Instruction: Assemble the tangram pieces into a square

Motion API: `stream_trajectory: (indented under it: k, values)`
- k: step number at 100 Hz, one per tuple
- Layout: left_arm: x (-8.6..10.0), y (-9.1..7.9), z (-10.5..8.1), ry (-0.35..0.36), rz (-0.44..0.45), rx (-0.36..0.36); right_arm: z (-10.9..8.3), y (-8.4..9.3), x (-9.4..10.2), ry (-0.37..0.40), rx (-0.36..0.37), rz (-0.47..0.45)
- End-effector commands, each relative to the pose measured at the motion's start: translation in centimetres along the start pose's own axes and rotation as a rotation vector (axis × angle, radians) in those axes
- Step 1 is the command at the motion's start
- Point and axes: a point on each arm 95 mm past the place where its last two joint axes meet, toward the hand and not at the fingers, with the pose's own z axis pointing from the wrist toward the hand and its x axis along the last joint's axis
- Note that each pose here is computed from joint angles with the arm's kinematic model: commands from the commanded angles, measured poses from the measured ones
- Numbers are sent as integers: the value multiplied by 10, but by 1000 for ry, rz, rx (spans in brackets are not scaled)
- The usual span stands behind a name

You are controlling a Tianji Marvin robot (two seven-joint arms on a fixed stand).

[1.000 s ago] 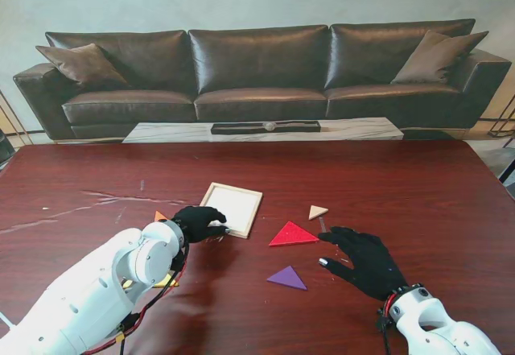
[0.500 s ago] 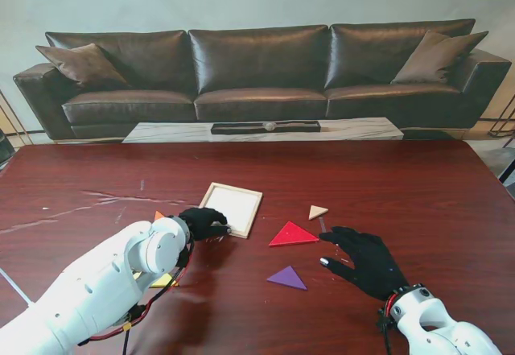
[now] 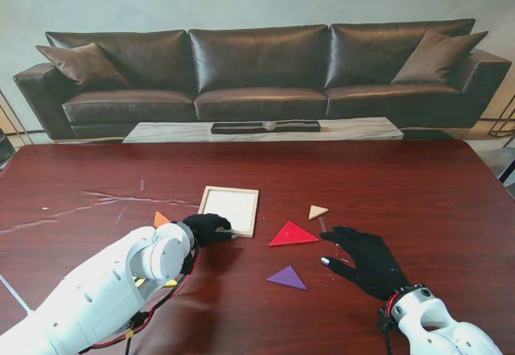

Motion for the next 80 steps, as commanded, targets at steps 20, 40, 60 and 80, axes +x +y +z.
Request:
stream_trajectory:
  k: [20,40,60,80]
  values:
    - [7,30,-14,-14,11,-46,-2,-2,2,-2,5,6]
    - [15,36,-26,-34,30,-53,-2,-2,3,-2,8,6]
    - [18,41,-35,-46,25,-52,-2,-3,3,-2,11,6]
    - [25,46,-46,-54,42,-64,-2,-3,3,-2,14,6]
